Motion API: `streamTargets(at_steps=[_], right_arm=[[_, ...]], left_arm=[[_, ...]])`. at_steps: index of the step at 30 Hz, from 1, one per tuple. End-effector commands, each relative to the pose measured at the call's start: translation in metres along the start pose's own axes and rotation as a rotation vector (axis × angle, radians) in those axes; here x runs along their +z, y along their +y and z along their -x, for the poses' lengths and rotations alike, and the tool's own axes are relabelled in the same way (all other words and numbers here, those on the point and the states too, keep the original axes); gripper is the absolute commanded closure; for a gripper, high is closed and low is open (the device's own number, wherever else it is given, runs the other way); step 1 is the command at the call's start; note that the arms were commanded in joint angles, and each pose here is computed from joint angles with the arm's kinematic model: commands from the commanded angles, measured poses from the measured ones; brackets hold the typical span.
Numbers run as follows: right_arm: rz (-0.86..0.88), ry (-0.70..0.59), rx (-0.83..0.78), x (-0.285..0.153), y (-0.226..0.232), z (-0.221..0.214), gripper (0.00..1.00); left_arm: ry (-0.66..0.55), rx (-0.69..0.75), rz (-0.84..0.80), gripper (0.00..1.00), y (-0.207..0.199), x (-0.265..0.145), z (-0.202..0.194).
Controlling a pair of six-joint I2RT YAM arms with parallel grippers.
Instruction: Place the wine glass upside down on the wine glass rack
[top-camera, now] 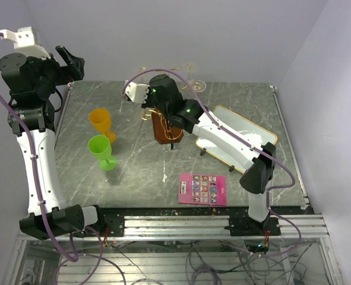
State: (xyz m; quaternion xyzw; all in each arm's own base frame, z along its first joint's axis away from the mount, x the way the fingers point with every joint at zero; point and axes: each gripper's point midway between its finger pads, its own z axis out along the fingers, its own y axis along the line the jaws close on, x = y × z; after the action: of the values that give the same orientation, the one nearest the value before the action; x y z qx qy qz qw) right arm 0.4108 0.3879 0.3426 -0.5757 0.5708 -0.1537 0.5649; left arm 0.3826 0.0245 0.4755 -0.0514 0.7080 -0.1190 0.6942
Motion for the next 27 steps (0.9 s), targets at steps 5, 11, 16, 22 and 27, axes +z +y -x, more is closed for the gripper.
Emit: streamTargets(at_steps=[5,11,16,22,27], right_arm=[[-0.098,0.039,-0.066,0.01,-0.008,-0.007,1.0],[-0.12,0.076,-0.093,0.021,-0.007,-0.013,1.0],[-0.139,0.094,-0.114,0.03,-0.008,-0.016,1.0],[-0.145,0.108,-0.134,0.045,-0.006,-0.021,1.0],[-0.148,0.103,-0.137,0.052,-0.007,-0.022,1.0]], left_arm=[[-0.027,0.027,-0.039,0.01,-0.003,0.0,0.004],[-0.031,0.03,-0.044,0.01,-0.005,-0.001,0.006],[-0.027,0.033,-0.053,0.01,-0.006,0.0,0.005],[-0.016,0.033,-0.068,0.02,-0.007,0.003,0.0],[-0.014,0.037,-0.072,0.02,-0.007,0.003,-0.001]])
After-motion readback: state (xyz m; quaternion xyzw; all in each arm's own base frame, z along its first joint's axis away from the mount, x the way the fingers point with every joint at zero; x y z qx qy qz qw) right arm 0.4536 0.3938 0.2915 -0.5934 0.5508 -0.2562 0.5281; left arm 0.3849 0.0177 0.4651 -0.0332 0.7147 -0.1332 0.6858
